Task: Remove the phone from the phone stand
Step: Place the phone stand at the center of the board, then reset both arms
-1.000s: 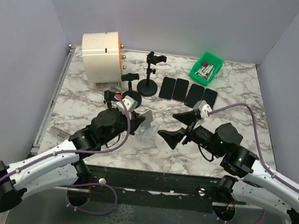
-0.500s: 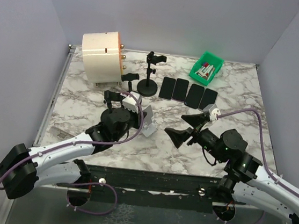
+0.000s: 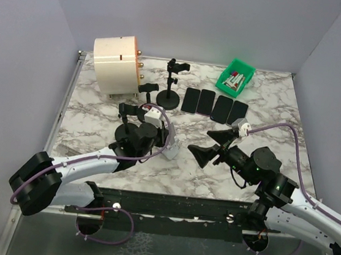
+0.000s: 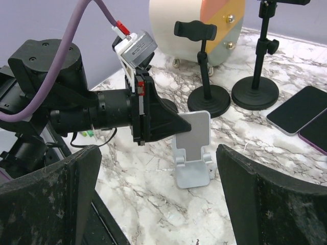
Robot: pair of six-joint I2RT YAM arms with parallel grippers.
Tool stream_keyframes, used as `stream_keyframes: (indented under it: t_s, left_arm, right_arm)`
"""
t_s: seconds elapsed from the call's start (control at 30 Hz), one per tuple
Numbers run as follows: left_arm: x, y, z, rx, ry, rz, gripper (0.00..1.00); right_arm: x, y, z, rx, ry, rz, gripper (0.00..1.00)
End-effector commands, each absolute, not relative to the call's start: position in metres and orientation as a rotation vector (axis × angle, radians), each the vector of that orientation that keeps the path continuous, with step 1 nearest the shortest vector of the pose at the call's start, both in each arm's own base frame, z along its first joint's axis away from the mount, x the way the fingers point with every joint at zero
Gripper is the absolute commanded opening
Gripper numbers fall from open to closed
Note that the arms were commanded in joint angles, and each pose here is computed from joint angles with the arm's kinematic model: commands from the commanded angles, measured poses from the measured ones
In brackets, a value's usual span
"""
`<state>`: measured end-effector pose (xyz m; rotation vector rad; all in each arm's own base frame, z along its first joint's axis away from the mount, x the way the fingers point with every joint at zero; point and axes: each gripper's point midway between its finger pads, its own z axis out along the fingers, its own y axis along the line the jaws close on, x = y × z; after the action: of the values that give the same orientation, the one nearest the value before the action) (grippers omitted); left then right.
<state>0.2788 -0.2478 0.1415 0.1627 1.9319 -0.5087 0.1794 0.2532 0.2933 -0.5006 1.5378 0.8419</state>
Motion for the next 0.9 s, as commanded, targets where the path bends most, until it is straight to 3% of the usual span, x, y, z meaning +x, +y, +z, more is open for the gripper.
stream_keyframes:
  t_s: [0.0, 0.1, 0.47, 0.53, 0.73, 0.87]
  left_arm:
    - [0.282, -0.246, 0.148, 0.132, 1.907, -0.515, 0.31]
    - [0.281, -0.240, 0.152, 0.124, 1.899, -0.498, 0.53]
    - [0.257, -0.231, 0.203, 0.145, 1.841, -0.608, 0.83]
    - [0.250, -0.228, 0.222, 0.144, 1.824, -0.639, 0.98]
    - [0.250, -0.205, 0.273, 0.021, 1.818, -0.597, 0.99]
    - [0.266, -0.176, 0.278, -0.167, 1.875, -0.388, 0.99]
  right_arm:
    - [0.181, 0.250, 0.289, -0.490, 1.560, 0.818, 0.99]
    - [0.181, 0.248, 0.291, -0.491, 1.561, 0.809, 0.99]
    - [0.181, 0.240, 0.298, -0.481, 1.567, 0.784, 0.99]
    - [0.183, 0.236, 0.301, -0.466, 1.569, 0.768, 0.99]
    - [0.203, 0.215, 0.309, -0.299, 1.588, 0.661, 1.00]
    - [0.215, 0.201, 0.314, -0.170, 1.603, 0.602, 1.00]
